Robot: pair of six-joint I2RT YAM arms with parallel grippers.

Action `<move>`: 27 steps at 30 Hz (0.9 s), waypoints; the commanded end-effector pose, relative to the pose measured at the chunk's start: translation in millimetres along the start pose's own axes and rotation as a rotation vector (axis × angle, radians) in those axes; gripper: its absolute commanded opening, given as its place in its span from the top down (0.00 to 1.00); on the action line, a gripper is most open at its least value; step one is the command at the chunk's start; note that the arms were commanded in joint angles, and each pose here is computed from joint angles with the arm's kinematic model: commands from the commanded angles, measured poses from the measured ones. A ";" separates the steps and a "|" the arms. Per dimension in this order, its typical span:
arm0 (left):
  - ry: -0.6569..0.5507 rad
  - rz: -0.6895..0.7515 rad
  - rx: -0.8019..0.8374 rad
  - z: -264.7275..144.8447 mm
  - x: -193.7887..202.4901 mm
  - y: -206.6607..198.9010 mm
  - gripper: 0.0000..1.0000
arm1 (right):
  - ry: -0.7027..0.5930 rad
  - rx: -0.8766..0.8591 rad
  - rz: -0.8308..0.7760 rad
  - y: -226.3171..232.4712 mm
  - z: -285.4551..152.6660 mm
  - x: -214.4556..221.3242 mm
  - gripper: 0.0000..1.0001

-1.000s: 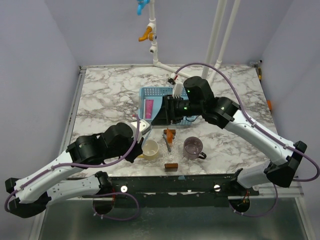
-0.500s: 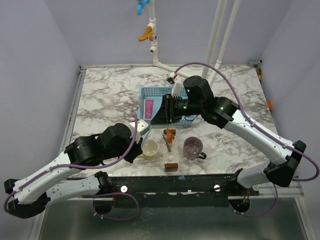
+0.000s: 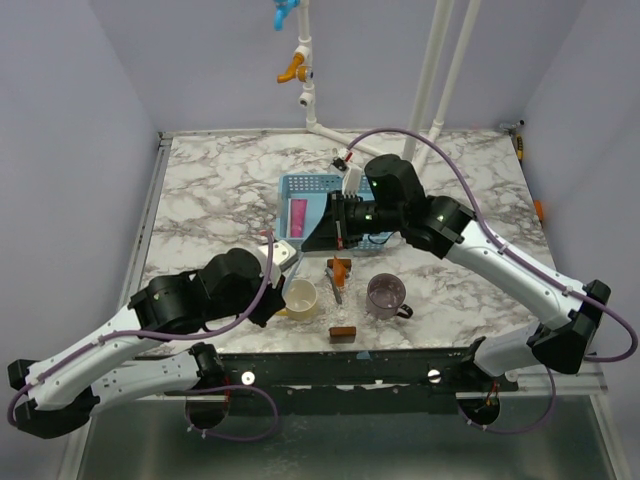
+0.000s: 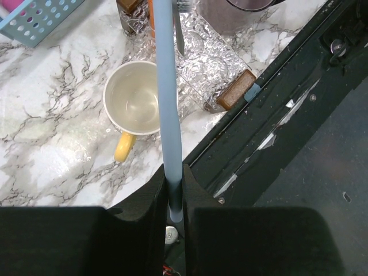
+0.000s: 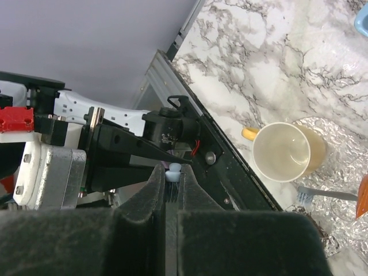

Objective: Prepare toiletry sets of a toothbrush and toothpaste on the tray

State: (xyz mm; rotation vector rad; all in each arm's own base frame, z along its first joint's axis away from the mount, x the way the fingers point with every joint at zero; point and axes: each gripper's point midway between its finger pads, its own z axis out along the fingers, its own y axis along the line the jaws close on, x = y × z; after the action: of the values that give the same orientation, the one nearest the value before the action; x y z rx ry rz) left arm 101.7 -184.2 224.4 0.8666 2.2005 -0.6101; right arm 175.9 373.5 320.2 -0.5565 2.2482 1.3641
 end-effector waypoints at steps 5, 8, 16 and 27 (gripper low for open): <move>-0.091 0.018 0.027 1.1 -16.1 -4.4 0.65 | -0.046 0.010 -0.054 1.1 -11.3 -0.1 1.00; -0.118 0.019 0.046 -0.3 -19.6 -7.3 0.52 | -0.064 0.020 -0.077 1.7 -18.5 -1.4 1.00; -0.256 0.014 0.141 -13.6 -39.6 -22.3 0.24 | -0.087 0.181 -0.184 -21.2 -44.0 -1.7 1.00; -0.383 -0.061 0.130 -16.4 -49.5 -16.9 0.01 | -0.011 0.279 -0.380 -54.2 -64.4 35.2 1.00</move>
State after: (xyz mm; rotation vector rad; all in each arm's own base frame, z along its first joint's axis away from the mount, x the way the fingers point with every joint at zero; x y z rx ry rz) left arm 105.4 -201.7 271.6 0.7331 1.8804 -0.8587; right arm 177.0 302.3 296.5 -0.7253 2.1638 0.9326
